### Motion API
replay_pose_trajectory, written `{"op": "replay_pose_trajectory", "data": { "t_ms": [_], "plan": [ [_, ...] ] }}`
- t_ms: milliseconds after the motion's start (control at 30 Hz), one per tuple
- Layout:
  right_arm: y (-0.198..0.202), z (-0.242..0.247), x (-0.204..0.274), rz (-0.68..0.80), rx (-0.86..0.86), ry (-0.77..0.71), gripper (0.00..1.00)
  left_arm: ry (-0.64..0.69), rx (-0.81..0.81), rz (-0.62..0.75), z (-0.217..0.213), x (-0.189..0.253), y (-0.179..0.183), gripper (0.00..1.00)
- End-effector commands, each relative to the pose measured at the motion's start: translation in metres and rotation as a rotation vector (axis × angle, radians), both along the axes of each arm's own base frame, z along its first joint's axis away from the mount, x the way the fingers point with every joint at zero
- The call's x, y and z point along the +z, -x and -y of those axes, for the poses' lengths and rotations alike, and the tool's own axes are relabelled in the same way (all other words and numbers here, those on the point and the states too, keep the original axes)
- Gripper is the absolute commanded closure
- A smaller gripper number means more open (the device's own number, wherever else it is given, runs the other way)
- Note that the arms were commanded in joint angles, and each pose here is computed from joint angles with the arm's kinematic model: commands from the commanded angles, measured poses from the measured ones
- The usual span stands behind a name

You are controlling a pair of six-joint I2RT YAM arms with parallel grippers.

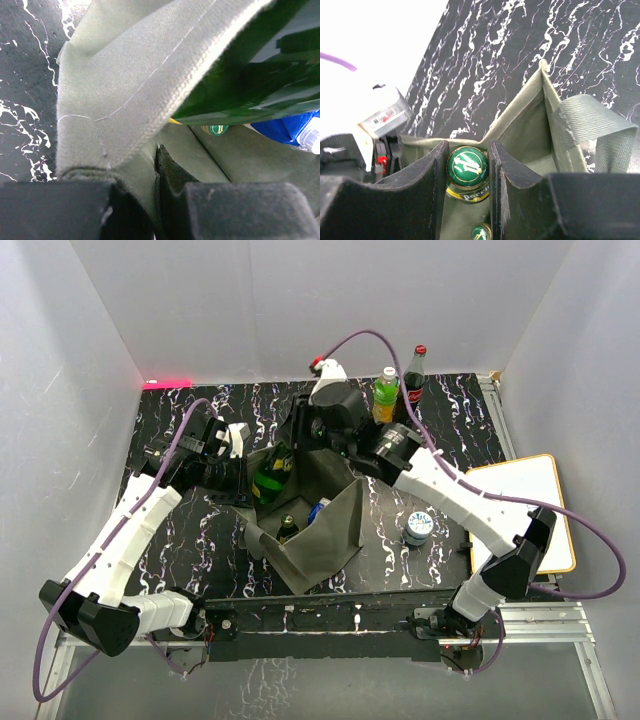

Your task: Take the beverage out of the canvas bag

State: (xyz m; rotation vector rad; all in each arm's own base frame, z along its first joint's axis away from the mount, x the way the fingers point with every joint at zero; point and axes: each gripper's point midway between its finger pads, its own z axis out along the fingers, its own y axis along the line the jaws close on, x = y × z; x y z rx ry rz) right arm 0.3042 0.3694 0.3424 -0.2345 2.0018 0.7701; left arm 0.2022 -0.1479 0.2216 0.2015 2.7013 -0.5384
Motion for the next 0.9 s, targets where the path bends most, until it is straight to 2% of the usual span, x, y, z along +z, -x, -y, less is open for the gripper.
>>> {"op": "replay_pose_trajectory", "data": {
  "t_ms": [0, 433, 700, 867],
  "plan": [
    [-0.006, 0.039, 0.136, 0.100, -0.123, -0.401, 0.92, 0.010, 0.009, 0.056, 0.001, 0.013, -0.009, 0.95],
    [-0.013, 0.128, 0.200, 0.003, -0.257, -0.649, 0.92, 0.008, 0.004, 0.050, 0.002, 0.013, -0.012, 0.96],
    [-0.046, 0.187, 0.213, 0.010, -0.303, -0.732, 0.92, 0.018, -0.010, 0.051, 0.004, 0.014, -0.012, 0.96],
    [-0.072, 0.234, 0.204, 0.012, -0.381, -0.738, 0.92, 0.014, -0.016, 0.067, 0.003, 0.016, -0.011, 0.96]
  ]
}}
